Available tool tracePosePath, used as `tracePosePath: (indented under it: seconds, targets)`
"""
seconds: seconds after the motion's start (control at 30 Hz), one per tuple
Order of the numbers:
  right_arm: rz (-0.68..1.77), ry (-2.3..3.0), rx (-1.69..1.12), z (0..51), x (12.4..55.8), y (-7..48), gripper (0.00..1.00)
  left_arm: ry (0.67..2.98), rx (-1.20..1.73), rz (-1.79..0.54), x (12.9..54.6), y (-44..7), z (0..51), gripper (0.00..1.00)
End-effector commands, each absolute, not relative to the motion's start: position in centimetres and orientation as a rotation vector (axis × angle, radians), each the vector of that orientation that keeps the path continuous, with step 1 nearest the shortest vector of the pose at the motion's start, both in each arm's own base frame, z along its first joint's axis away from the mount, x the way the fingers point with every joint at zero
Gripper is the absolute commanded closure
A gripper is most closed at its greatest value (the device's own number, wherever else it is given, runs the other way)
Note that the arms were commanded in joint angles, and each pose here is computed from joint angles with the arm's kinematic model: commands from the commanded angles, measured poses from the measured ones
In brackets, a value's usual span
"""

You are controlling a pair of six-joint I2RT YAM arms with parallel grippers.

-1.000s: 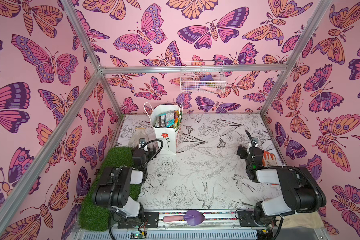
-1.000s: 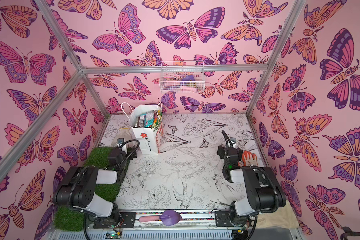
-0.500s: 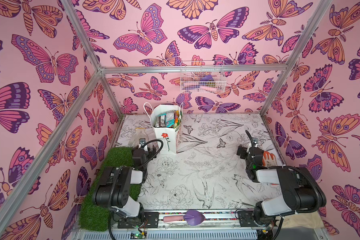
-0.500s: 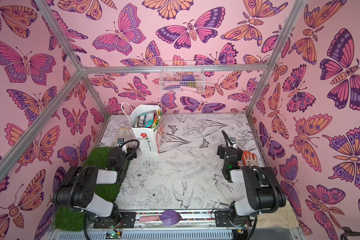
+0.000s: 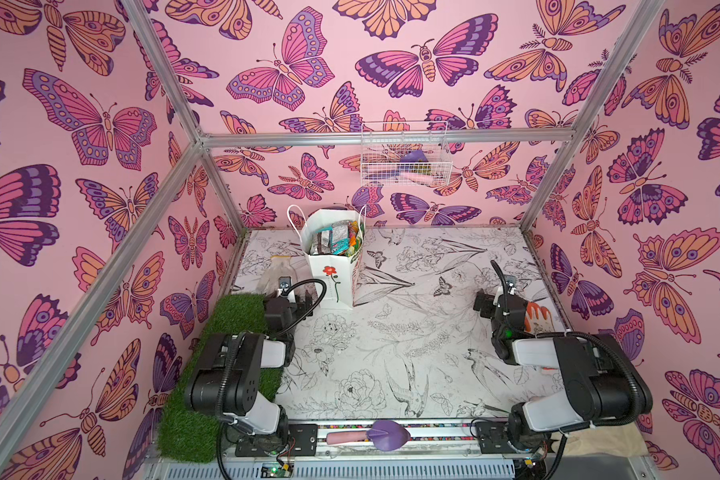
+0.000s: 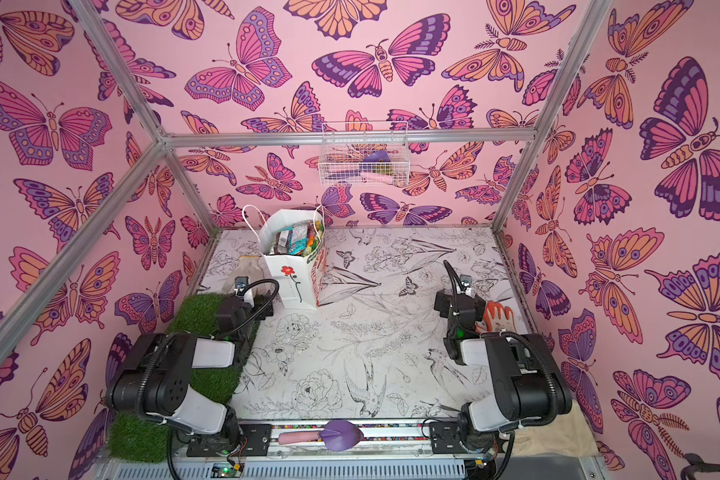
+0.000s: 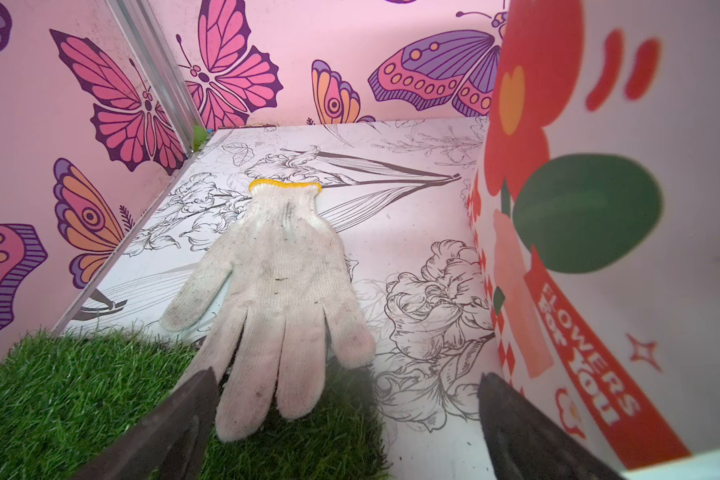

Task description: Place the snacks into the paper bag

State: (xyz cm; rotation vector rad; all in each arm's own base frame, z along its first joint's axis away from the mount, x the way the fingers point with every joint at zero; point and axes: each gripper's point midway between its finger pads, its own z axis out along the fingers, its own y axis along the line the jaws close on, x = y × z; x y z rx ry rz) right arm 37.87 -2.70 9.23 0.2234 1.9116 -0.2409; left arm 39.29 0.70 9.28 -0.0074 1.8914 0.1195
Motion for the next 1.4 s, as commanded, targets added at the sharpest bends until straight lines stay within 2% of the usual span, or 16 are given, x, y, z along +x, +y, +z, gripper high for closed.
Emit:
tracePosePath:
  seconds: [0.0, 1.37]
  targets:
    - [-0.241, 1.900, 0.221, 9.82, 38.58, -2.64, 0.01, 1.883, 0.021, 0.099, 39.07, 0.16, 9.36, 0.01]
    - [-0.241, 1.894, 0.216, 9.92, 38.53, -2.62, 0.01, 1.878, 0.020, 0.099, 39.09, 0.20, 9.49, 0.01]
